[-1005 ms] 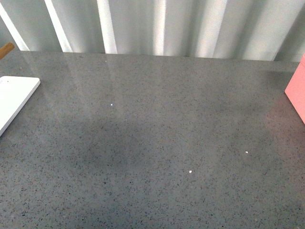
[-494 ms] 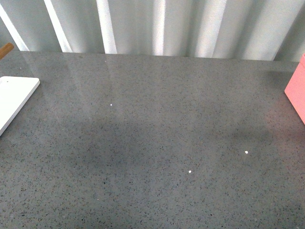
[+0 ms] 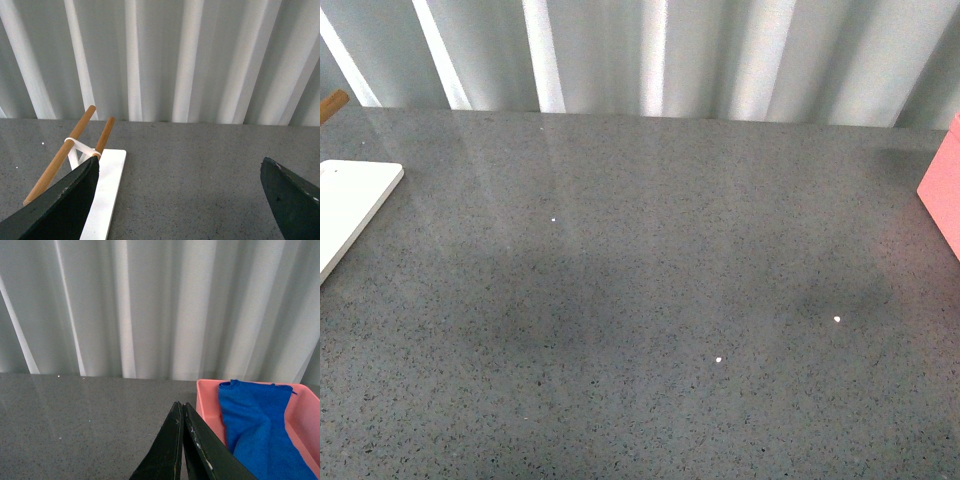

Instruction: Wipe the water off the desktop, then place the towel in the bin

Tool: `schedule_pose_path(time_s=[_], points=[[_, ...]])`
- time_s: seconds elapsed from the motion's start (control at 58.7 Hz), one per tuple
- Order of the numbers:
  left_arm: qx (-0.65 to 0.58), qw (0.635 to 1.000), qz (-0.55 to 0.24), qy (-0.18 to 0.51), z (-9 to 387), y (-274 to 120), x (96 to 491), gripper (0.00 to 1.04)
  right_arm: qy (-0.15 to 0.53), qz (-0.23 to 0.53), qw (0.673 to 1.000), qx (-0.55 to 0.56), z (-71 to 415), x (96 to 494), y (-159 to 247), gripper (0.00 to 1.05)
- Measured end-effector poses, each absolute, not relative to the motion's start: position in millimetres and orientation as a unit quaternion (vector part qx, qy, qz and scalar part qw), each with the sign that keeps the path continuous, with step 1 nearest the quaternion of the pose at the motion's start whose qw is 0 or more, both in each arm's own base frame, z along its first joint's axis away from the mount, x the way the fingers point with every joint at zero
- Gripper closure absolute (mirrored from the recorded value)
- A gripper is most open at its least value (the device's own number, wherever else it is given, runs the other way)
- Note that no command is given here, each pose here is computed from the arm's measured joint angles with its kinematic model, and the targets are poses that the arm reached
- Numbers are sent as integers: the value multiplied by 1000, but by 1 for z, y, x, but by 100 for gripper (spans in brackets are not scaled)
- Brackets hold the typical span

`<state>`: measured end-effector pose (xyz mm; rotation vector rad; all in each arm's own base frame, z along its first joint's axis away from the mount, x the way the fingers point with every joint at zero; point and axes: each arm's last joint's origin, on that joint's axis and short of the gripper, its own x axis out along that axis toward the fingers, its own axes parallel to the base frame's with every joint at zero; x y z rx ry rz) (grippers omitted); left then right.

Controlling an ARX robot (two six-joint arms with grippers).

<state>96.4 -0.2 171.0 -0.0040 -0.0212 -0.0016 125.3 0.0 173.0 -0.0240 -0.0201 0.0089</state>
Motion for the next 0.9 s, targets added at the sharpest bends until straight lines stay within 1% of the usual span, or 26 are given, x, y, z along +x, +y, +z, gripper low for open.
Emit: schedule_pose_path(time_s=[0.596, 0.664, 0.716, 0.818, 0.852, 0.886, 0.903], points=[[-2, 1000, -1, -11, 171, 0, 96, 7, -12, 2, 1000, -9, 173, 108, 0, 102], [-2, 1000, -1, -11, 171, 0, 96, 7, 6, 2, 1000, -8, 168, 101, 0, 102], [-2, 1000, -1, -11, 171, 0, 96, 7, -10, 1, 1000, -7, 170, 97, 0, 102], [-2, 1000, -1, -10, 171, 0, 96, 7, -8, 1, 1000, -7, 170, 97, 0, 102], [-2, 1000, -1, -10, 171, 0, 96, 7, -8, 1, 1000, -7, 170, 97, 0, 99], [-2, 1000, -1, -11, 171, 0, 96, 7, -8, 1, 1000, -7, 170, 97, 0, 92], [-2, 1000, -1, -11, 171, 0, 96, 7, -8, 1, 1000, -7, 170, 97, 0, 90]])
